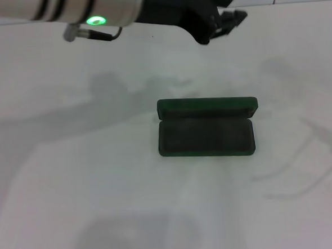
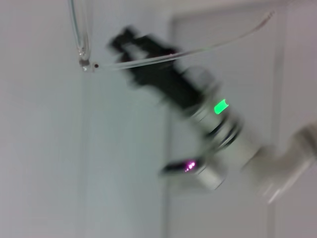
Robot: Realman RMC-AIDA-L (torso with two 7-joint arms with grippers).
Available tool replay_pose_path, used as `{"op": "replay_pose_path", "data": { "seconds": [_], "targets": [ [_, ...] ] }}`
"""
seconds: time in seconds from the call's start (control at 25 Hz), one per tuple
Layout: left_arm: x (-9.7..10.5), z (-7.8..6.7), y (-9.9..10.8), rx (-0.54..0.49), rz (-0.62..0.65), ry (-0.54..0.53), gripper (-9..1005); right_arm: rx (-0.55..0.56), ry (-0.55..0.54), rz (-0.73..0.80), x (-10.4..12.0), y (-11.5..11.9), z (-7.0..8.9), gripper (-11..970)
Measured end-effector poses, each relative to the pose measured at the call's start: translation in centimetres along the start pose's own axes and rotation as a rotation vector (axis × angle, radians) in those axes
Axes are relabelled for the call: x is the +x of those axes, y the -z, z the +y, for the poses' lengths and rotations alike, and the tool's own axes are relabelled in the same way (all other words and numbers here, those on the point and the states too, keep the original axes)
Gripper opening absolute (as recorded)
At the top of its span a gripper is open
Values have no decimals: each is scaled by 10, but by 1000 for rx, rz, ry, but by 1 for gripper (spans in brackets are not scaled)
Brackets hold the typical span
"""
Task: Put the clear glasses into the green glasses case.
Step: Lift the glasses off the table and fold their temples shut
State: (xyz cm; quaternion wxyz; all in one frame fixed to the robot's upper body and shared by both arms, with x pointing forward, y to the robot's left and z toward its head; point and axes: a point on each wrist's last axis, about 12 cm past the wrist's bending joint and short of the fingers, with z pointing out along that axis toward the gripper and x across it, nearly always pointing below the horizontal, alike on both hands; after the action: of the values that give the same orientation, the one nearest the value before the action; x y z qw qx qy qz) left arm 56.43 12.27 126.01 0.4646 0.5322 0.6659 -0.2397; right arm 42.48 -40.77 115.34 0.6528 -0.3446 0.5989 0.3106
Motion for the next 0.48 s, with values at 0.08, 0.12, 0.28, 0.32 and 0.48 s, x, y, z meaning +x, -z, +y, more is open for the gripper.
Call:
{"op": "replay_pose_path", "data": {
  "seconds": [0.08,0.12,0.28,0.32,0.48],
  "targets": [
    [2,-1,6,14,-41,13,303,26,-4,-40,0,-1,-3,113],
    [5,-3,13,34,-93,22,303,34,-8,-55,1,-4,-6,113],
    [11,-11,26,78,-207,42,279,11,-39,-92,6,-25,-12,113],
    [16,-19,34,118,-277,39,270,0,-51,-104,8,-32,-14,113],
    [21,-29,41,182,-329,43,205,-73,-83,-118,10,-60,-21,113]
  ]
}}
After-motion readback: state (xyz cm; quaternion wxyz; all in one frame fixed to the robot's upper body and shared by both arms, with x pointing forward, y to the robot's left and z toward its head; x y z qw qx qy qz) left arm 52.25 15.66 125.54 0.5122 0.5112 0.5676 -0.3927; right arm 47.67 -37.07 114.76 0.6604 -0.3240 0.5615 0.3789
